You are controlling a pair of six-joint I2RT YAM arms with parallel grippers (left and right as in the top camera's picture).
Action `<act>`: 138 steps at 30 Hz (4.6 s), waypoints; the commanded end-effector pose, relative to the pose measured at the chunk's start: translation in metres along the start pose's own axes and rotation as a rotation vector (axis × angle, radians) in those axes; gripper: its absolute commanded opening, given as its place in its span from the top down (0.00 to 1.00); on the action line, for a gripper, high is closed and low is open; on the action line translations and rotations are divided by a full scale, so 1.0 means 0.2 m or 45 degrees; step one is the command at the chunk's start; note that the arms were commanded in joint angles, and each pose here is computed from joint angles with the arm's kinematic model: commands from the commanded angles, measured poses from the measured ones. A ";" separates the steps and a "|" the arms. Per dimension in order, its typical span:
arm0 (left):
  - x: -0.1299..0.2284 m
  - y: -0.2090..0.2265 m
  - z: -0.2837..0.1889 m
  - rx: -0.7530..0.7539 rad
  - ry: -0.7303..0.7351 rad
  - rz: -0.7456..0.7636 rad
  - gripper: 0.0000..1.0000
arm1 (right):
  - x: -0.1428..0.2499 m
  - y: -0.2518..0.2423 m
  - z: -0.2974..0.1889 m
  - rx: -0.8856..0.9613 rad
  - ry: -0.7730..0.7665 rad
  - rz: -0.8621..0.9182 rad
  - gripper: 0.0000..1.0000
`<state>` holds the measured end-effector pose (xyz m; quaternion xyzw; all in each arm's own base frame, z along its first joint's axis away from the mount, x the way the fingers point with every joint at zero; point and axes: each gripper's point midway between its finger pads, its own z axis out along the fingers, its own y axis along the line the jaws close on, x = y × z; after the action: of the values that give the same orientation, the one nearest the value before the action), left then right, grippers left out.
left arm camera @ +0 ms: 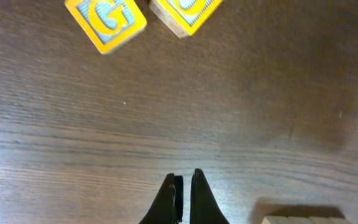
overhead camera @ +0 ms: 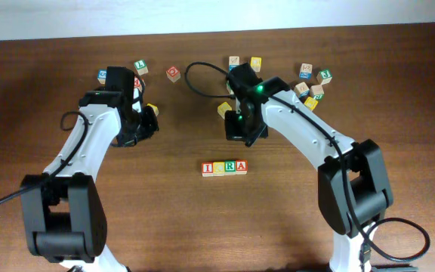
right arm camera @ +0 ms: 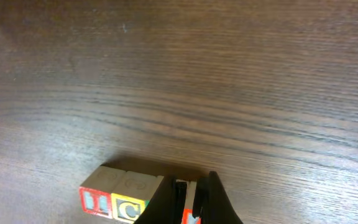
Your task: Spell out ICRA
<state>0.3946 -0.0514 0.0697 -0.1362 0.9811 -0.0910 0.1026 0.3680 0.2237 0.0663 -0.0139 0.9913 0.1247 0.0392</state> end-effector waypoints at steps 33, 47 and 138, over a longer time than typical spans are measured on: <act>-0.05 0.00 -0.06 -0.017 -0.063 -0.012 1.00 | 0.18 0.06 0.25 0.202 0.122 -0.076 0.96; -0.05 0.00 -0.06 -0.017 -0.064 -0.012 1.00 | 0.20 0.07 0.25 0.185 0.150 -0.071 0.96; 0.23 -0.34 0.01 -0.028 0.037 0.243 1.00 | 0.11 -0.34 0.11 0.122 0.290 0.179 0.96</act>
<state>0.3636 -0.1419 0.0677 -0.0183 0.9925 -0.0930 0.0772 0.3398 0.1558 0.0252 0.0264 0.9924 0.0629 -0.1029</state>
